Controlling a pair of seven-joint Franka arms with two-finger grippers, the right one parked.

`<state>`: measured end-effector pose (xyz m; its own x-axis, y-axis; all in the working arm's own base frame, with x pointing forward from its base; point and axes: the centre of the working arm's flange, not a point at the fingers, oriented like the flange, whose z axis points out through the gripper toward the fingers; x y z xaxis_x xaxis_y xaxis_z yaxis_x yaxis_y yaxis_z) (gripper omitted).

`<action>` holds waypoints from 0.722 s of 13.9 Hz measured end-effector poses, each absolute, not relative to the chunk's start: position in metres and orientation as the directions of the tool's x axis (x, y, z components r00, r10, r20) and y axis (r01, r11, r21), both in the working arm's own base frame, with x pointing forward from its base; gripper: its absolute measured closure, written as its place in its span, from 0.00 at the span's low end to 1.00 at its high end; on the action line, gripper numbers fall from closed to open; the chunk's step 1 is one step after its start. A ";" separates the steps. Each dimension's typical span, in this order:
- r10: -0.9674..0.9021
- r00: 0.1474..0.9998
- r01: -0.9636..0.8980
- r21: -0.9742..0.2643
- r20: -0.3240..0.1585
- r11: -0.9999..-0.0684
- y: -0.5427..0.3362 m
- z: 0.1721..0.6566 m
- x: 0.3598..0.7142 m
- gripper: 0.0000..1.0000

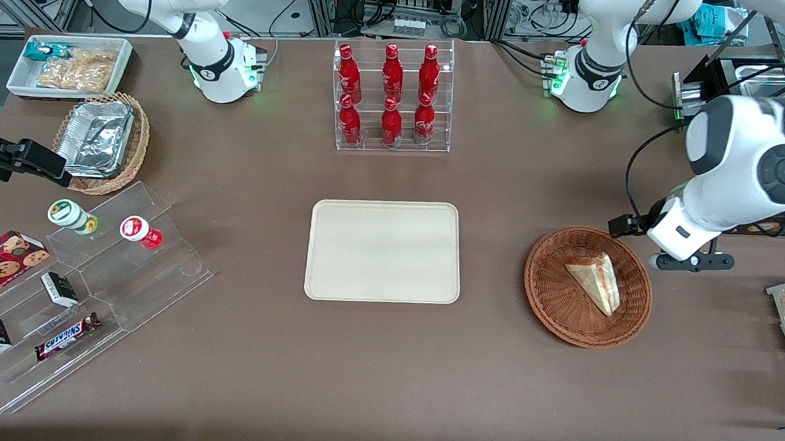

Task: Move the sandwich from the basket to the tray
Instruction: 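Move the left gripper over the wicker basket toward the sandwich, then lower the left gripper and grasp the wrapped sandwich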

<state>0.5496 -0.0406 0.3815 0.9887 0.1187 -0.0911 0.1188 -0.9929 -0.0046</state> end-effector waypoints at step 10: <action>0.728 0.686 0.728 0.024 0.000 -0.686 -0.046 0.321 0.550 0.00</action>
<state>0.5496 -0.0459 0.3213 0.6858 0.7278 -0.0005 0.7276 -0.6856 0.0244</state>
